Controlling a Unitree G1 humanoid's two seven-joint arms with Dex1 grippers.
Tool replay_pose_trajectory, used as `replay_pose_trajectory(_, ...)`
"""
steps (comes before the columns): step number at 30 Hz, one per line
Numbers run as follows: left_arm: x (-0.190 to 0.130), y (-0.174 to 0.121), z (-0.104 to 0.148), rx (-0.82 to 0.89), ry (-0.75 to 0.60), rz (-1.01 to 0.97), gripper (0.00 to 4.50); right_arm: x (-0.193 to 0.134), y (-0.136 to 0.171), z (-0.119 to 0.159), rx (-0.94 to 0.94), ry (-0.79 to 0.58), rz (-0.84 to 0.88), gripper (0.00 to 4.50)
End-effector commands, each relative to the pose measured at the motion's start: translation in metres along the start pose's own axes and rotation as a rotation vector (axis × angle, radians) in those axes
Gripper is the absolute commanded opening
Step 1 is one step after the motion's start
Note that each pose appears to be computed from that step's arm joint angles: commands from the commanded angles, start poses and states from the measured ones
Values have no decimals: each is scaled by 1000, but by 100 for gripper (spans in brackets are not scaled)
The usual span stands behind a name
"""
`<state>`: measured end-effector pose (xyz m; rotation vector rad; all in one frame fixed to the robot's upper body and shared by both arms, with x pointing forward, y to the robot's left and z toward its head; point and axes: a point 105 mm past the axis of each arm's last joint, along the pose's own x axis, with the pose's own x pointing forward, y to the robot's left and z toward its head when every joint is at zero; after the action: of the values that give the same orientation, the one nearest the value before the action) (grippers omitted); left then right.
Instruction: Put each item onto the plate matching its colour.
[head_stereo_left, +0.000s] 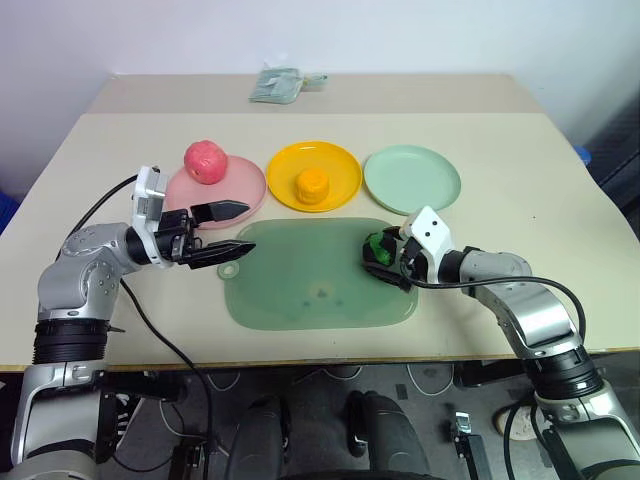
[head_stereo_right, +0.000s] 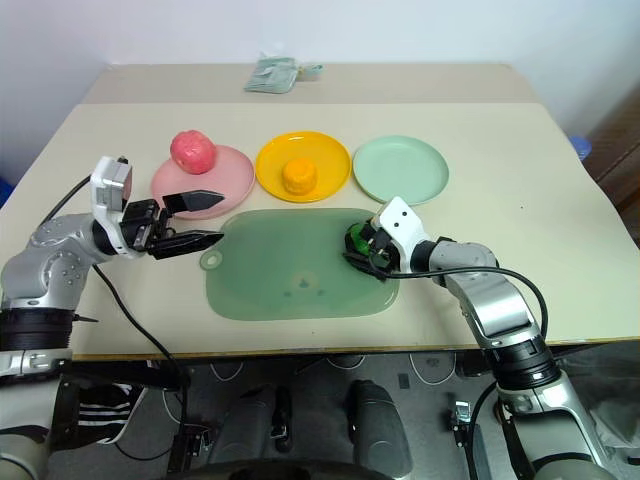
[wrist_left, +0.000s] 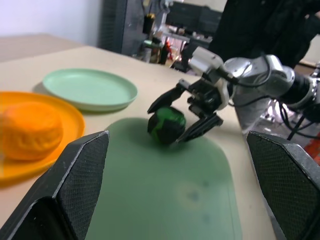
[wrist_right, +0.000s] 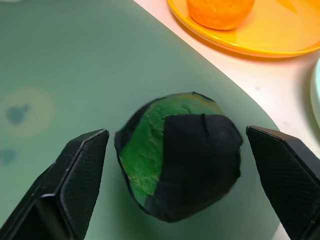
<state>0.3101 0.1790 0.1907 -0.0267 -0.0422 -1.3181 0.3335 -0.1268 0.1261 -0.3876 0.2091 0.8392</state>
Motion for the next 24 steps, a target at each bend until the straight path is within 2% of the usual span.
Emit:
replay_pose_trajectory(1, 1, -1, 3, 35, 1, -4, 450, -2, -2, 8, -26, -30, -9, 282)
replay_pose_trajectory(8, 1, 0, 6, 35, -14, -7, 450, -5, -8, 17, -28, -63, -34, 282)
replay_pose_trajectory(11, 2, 10, 13, 71, -69, 54, 450, -7, -20, 33, -8, -136, -92, 282)
replay_pose_trajectory(16, 13, 25, 11, 72, -88, 148, 450, -9, -71, 58, -7, -244, -357, 282)
replay_pose_trajectory(18, 18, 24, 10, 85, -97, 146, 450, -6, -82, 62, -32, -251, -401, 282)
replay_pose_trajectory(22, 25, 45, 7, 166, -95, 303, 450, 4, -125, 65, -45, -245, -569, 282)
replay_pose_trajectory(24, 29, 43, 8, 167, -120, 298, 450, 12, -136, 62, -48, -236, -602, 282)
